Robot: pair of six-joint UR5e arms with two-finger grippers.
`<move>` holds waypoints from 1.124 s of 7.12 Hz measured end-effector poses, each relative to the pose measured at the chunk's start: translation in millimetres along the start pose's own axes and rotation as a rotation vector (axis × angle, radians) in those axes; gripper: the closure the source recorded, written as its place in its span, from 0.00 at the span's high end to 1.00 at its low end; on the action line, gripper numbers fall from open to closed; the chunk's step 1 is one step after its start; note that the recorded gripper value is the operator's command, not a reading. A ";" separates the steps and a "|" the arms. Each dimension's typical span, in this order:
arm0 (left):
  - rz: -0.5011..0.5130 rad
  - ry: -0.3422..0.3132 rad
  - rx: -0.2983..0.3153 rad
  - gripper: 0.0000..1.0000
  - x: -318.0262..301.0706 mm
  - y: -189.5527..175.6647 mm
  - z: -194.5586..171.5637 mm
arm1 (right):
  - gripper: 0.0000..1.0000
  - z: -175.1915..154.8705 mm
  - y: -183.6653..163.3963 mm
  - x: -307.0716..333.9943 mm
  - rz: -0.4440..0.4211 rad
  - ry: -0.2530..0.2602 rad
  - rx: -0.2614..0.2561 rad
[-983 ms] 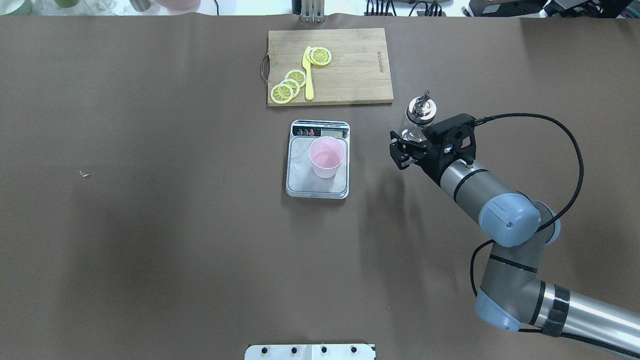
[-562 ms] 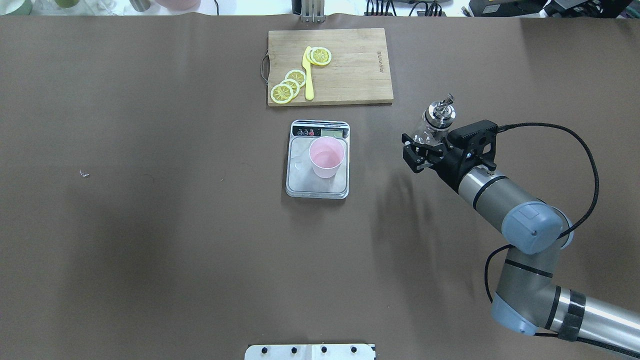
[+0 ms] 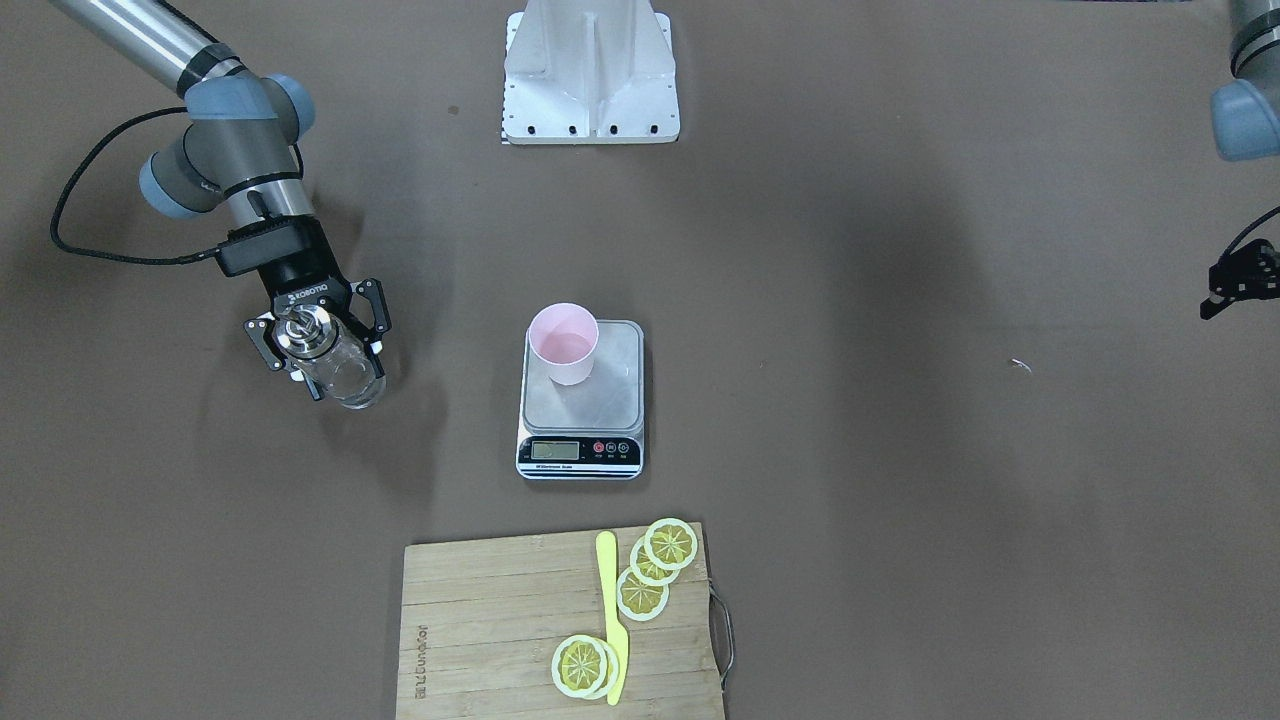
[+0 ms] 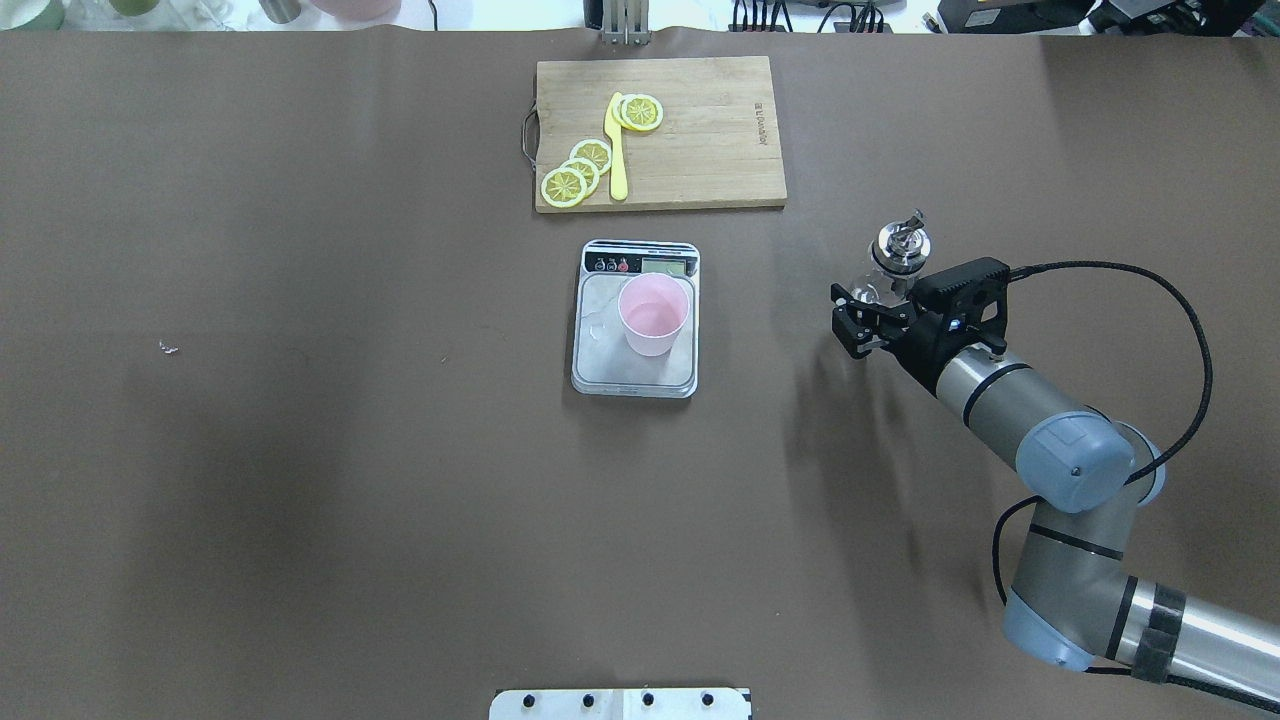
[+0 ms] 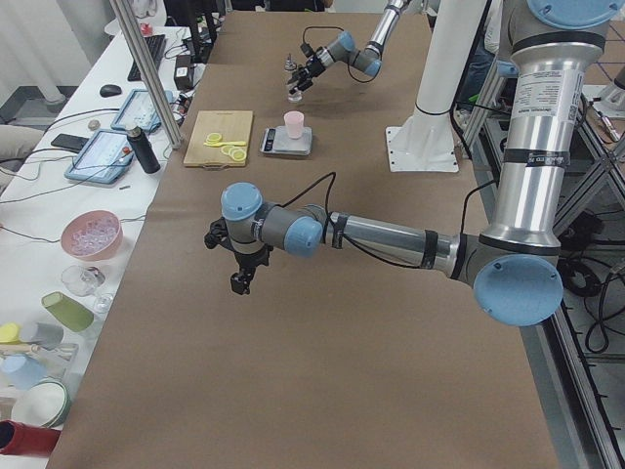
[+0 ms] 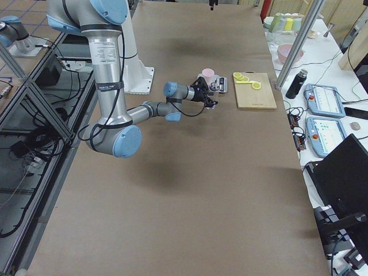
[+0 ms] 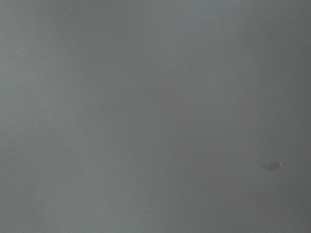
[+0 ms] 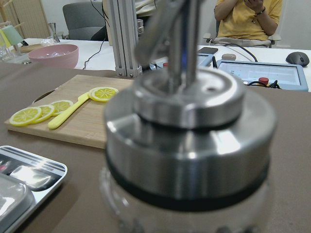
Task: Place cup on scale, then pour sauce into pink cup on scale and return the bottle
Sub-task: 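Lower the sauce dispenser onto the table with the right gripper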
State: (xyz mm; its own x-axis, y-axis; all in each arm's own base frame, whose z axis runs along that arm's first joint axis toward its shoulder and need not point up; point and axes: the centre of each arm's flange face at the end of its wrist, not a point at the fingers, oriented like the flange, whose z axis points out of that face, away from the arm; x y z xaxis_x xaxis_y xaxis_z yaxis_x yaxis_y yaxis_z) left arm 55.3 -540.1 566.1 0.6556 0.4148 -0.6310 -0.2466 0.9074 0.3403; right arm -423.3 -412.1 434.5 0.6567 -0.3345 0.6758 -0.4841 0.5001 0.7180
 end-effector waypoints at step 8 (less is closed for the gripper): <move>0.016 -0.002 0.016 0.99 0.0 -1.5 0.9 | 0.16 4.0 14.2 3.5 0.000 0.011 -0.021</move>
State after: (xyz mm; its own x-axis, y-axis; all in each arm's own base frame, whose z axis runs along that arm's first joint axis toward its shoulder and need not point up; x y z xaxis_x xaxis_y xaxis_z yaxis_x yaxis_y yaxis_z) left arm 56.4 -541.5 566.3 0.6534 0.4287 -0.6239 -0.2452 0.8996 0.3613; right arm -430.2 -409.4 447.7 0.6627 -0.3259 0.6743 -0.4723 0.5169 0.7140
